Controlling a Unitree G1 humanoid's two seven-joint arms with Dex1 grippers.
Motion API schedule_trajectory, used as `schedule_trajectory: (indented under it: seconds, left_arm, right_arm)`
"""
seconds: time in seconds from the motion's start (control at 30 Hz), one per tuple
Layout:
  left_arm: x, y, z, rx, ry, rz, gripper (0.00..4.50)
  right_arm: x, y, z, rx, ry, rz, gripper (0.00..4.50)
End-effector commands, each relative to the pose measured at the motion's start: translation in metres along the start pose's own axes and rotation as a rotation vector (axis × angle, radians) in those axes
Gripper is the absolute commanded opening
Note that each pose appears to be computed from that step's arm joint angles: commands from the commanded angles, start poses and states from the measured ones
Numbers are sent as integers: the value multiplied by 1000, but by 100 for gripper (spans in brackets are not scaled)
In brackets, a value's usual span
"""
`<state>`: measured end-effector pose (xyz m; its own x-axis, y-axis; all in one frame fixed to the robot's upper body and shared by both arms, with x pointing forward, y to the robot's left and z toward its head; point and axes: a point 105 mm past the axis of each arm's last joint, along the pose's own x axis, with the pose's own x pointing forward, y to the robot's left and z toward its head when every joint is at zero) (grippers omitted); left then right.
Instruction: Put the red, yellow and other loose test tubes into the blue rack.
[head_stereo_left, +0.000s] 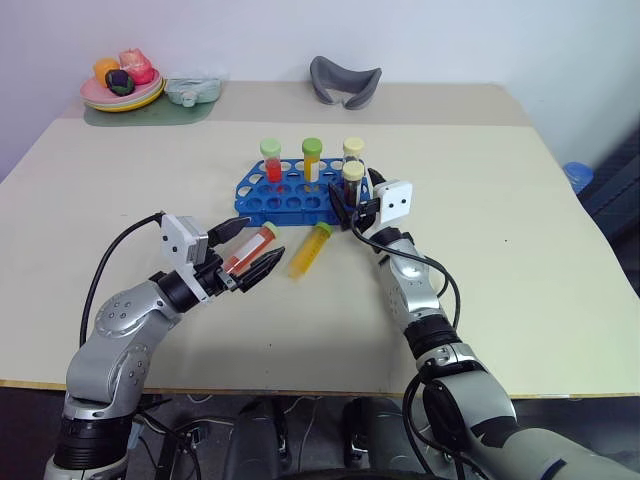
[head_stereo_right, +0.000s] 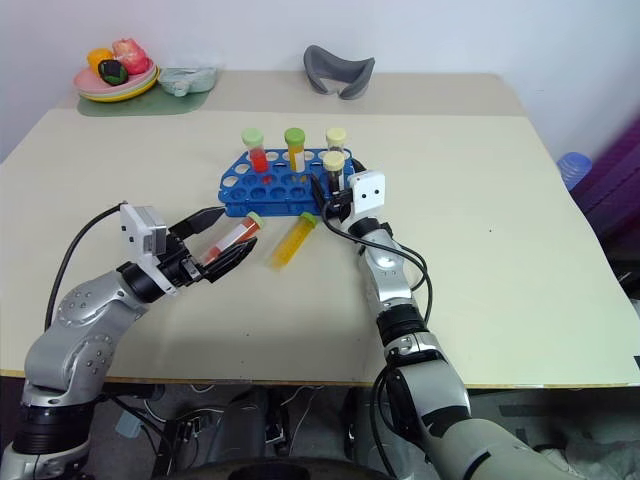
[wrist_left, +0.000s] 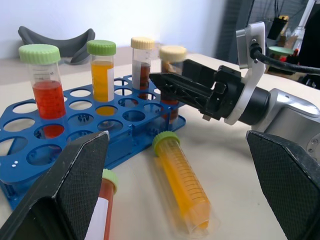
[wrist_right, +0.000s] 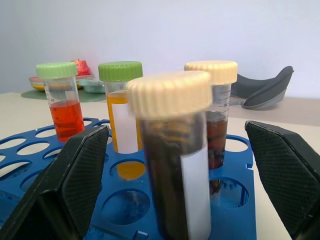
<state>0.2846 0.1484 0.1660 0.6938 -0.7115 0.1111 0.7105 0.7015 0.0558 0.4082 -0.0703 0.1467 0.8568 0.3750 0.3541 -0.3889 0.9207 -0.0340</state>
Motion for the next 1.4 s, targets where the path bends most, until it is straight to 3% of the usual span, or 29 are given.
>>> schedule_trajectory:
  seconds: [0.03,0.27,0.47,0.57,0.7,0.8,0.93,1.03,1.13,1.17,1.4]
  left_arm:
    - [2,-2,8,29,-34,-12,450]
    - [-3,-1,7,36,-21,1,450]
    - [-8,1,8,45,-11,20,450]
    - [-9,5,9,46,9,49,450]
    - [-2,11,2,71,117,71,450]
    - [16,9,-1,97,219,65,450]
    - [60,-9,18,120,280,31,450]
    - [77,-16,14,140,430,43,450]
    - [76,-21,-4,112,762,32,450]
    - [76,-22,-4,132,813,44,450]
    - [84,-25,-8,113,886,17,450]
  right_arm:
    - [6,-1,19,-22,-69,0,443]
    - [1,-11,48,-54,-173,-5,443]
    - [-17,-29,101,-127,-286,17,443]
    - [-31,-31,125,-137,-274,119,443]
    - [-67,-10,116,-163,-32,431,443]
    - [-96,-1,105,-202,117,564,443]
    - [-113,3,95,-220,188,589,443]
    - [-114,5,94,-220,201,582,443]
    - [-116,6,94,-232,240,597,443]
    - [-118,6,94,-232,256,612,443]
    - [-129,5,94,-234,339,698,443]
